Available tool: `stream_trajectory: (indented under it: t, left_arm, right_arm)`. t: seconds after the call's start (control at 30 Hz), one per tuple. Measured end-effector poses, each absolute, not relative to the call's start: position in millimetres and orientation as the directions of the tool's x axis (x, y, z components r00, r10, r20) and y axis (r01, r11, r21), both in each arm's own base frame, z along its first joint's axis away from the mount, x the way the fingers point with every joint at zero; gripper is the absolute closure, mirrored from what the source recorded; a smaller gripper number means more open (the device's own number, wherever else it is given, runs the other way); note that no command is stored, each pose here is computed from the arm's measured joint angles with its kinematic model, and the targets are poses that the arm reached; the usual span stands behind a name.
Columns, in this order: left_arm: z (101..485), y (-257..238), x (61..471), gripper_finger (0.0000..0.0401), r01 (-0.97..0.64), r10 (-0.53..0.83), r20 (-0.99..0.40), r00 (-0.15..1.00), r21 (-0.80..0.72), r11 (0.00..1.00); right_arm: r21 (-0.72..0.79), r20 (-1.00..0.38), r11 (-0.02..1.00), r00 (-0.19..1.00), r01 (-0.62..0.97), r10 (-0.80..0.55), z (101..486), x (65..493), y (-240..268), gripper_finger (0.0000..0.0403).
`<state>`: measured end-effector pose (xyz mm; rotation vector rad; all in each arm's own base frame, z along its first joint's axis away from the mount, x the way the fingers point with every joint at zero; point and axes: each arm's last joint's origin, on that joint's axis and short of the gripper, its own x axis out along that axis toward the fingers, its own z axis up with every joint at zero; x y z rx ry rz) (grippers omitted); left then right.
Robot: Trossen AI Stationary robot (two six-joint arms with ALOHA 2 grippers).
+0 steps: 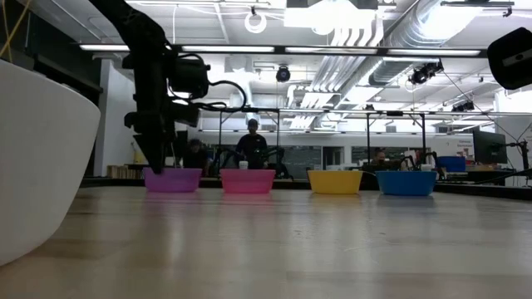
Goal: Nest bowls inside each other
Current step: Stack the purple bowl on the top of the white bowl
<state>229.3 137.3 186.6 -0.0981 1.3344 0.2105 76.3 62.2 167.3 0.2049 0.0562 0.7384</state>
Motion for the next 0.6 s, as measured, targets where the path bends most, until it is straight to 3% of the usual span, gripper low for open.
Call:
stream_trajectory:
  t: [0.6]
  left_arm:
    - [187.2,137.9,230.1,0.0396,-0.208,0.101,-0.969,0.227,0.053,0.977]
  right_arm:
    - [0.205,0.021,0.721,0.739,-0.662,0.673,167.3,76.3,62.2,0.0332]
